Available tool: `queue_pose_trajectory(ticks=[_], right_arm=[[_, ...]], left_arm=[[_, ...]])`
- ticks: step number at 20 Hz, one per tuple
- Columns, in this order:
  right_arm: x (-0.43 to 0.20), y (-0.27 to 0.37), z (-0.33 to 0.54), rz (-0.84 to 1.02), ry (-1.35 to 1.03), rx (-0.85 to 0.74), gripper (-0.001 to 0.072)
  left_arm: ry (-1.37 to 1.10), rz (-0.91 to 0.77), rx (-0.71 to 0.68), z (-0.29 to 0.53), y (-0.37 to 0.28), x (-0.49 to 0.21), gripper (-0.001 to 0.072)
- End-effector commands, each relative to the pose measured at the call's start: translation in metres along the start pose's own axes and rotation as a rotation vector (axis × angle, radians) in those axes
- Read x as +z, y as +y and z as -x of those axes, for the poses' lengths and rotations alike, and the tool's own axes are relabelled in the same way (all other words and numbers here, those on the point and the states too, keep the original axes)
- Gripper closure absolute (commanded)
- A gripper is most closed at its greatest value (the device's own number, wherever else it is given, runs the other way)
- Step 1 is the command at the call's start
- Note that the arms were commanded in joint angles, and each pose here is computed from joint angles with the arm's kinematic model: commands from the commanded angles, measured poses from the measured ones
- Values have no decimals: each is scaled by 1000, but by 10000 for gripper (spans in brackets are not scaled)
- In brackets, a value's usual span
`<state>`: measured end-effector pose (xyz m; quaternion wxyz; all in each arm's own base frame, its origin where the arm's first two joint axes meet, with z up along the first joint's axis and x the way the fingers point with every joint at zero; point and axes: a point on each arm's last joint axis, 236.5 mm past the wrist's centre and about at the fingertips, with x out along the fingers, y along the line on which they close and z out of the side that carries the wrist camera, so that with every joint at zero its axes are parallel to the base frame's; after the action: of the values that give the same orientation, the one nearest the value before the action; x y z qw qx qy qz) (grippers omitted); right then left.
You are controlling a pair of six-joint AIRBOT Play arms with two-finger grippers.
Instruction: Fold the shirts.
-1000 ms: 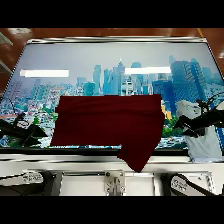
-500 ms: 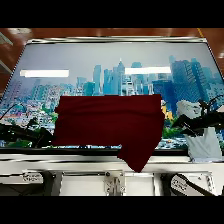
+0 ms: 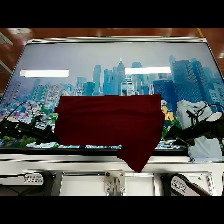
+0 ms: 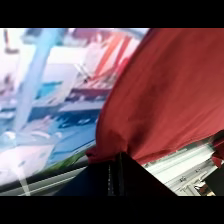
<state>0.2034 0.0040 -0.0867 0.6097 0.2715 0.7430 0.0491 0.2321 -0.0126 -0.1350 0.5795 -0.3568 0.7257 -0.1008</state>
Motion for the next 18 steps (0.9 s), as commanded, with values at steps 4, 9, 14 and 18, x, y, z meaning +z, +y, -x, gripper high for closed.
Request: queue_pose_trajectory(ticks=[4,9,14,18], right_arm=[[-43,18,-62,-7,-6,7,107],[-34,36,-83,2,-69,-7,220],[-32,43,-92,10,-65,-7,618],[-1,68,-55,127,-211,17,651]], left_arm=[[-22,-19,6,6,-5,2,662],[-22,-19,6,6,-5,2,661],[-26,-55,8,7,-5,3,662],[-74,-104,17,21,-11,19,663]])
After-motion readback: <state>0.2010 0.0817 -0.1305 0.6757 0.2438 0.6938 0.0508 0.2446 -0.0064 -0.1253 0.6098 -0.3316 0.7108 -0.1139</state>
